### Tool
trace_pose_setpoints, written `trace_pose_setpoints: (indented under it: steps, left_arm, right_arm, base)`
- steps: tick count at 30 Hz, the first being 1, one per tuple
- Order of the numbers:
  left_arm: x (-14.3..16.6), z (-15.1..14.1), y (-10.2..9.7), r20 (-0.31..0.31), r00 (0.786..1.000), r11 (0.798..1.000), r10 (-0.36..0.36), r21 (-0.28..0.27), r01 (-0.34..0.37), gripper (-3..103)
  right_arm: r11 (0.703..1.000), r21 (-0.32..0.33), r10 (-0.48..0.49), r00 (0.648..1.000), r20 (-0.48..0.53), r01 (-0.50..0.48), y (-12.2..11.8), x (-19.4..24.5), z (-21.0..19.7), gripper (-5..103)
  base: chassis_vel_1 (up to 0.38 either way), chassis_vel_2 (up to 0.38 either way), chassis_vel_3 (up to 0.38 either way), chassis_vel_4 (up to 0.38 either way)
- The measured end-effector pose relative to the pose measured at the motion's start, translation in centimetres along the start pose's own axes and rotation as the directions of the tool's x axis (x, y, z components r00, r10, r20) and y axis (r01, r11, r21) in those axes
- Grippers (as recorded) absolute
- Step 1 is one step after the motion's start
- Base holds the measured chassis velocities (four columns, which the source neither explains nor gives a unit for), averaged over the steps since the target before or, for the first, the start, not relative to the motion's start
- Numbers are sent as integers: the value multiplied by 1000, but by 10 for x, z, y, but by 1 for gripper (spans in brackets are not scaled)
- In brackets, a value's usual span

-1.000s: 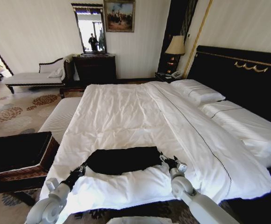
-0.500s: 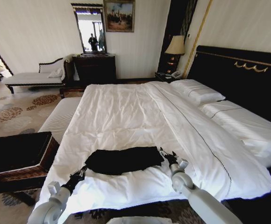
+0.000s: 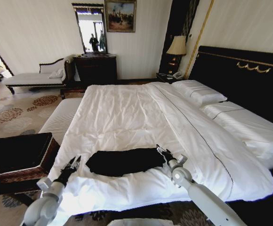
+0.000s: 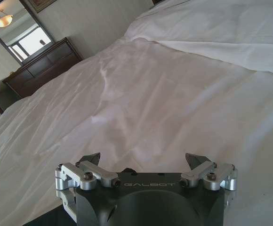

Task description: Fold the clothes on the bed and place them into the basket.

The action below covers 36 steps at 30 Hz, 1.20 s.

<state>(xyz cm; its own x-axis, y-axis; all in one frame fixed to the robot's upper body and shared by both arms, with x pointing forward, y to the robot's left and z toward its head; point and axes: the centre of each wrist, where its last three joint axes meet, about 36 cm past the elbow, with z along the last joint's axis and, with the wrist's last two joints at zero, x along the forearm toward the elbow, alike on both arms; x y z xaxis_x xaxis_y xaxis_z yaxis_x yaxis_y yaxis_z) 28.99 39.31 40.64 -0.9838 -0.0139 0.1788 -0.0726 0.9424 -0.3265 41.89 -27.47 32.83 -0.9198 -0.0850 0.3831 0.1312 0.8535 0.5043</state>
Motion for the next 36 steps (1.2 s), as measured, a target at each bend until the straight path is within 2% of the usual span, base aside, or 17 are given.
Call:
trace_pose_setpoints:
  steps: [2,3,6,7,8,9,10,13,14,16,17,18,20,23,25,28,36]
  left_arm:
    - [-1,-5,1,9,1000,1000,-4,3,4,64]
    - [0,-5,0,7,1000,1000,-4,-2,4,69]
    - [2,-2,-2,0,1000,1000,-3,-7,3,69]
    - [3,0,-4,-3,1000,1000,-2,-5,2,85]
    - [3,1,-5,-3,1000,1000,0,-2,0,85]
    - [3,1,-7,-2,1000,1000,2,0,-2,90]
    - [3,1,-7,-2,1000,1000,2,0,-2,90]
    - [3,-2,-10,2,1000,1000,9,5,-9,100]
    - [3,-3,-11,2,1000,1000,12,8,-12,100]
    - [3,-3,-11,2,1000,1000,12,9,-12,100]
    - [3,-4,-12,2,1000,1000,12,10,-12,100]
    - [4,-3,-11,0,1000,1000,11,10,-11,100]
    - [4,-3,-11,0,1000,1000,10,10,-10,100]
    - [5,-2,-11,-4,1000,1000,6,9,-6,100]
    - [5,-1,-11,-5,1000,1000,4,8,-4,100]
    - [5,0,-10,-9,1000,1000,-1,8,1,100]
    - [7,2,-8,-15,1000,1000,-12,5,12,100]
  right_arm:
    - [1000,-1,-2,1000,-6,2,-1,-2,-1,100]
    - [1000,1,-11,1000,-9,11,-1,-4,-2,95]
    - [1000,4,-27,1000,-16,27,-1,-5,-2,85]
    - [999,7,-38,999,-22,38,0,-4,-1,79]
    - [999,10,-42,999,-25,42,0,-4,0,74]
    - [999,13,-44,999,-28,45,0,-4,1,74]
    - [999,13,-44,999,-28,45,0,-4,1,74]
    - [999,29,-43,998,-39,44,-3,-2,3,57]
    - [998,36,-41,998,-41,42,-4,-1,5,52]
    - [998,40,-40,998,-42,42,-4,0,5,52]
    - [998,44,-40,998,-44,42,-5,1,7,47]
    - [998,48,-42,998,-46,44,-6,2,8,36]
    - [998,49,-43,998,-46,45,-6,2,9,36]
    - [997,56,-55,997,-47,58,-5,6,11,20]
    - [997,58,-57,997,-47,59,-4,6,11,20]
    - [996,65,-61,997,-44,63,-4,6,11,4]
    - [996,57,-68,997,-29,69,-3,10,9,0]
  base:
    - [0,0,0,0]
    - [0,0,0,0]
    - [0,0,0,0]
    - [0,0,0,0]
    - [0,0,0,0]
    - [0,0,0,0]
    - [0,0,0,0]
    - [0,0,0,0]
    - [0,0,0,0]
    - [0,0,0,0]
    - [0,0,0,0]
    - [0,0,0,0]
    - [0,0,0,0]
    - [0,0,0,0]
    - [0,0,0,0]
    - [0,0,0,0]
    - [0,0,0,0]
